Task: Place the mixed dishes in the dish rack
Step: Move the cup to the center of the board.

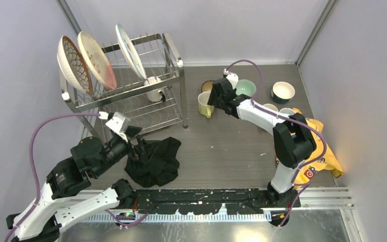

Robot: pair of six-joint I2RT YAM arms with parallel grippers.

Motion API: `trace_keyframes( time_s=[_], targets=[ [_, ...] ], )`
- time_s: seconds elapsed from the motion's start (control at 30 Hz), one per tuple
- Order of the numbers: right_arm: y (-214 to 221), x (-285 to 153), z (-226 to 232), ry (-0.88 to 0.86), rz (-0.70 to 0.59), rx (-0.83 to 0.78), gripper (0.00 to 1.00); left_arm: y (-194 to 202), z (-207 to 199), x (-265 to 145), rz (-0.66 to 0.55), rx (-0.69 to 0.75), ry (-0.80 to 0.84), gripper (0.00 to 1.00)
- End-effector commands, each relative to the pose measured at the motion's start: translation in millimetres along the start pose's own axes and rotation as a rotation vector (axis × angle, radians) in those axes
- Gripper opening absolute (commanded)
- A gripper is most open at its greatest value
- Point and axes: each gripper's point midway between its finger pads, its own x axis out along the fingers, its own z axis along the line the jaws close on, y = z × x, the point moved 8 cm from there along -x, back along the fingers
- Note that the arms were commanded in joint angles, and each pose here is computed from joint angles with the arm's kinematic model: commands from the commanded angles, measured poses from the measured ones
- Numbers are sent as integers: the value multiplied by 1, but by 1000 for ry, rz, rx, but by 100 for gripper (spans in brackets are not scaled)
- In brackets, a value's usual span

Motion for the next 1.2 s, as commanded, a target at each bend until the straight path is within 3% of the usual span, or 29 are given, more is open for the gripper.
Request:
trace_keyframes(
  time_s=[0.0, 0.27, 0.63, 1.17],
  targets=[
    [-19, 13, 13, -6, -59, 28, 61, -7, -2, -2, -11, -9, 2, 92],
    [-13, 26, 12, 23, -27, -29, 42, -10, -2, -3, -9, 0, 5, 92],
    [-11, -16, -1, -19, -20, -52, 8, -7, -2, 5, 24, -20, -26, 90],
    [56, -129, 11, -127, 29, -133, 3, 7, -16, 33, 67, -63, 35, 86]
  ],
)
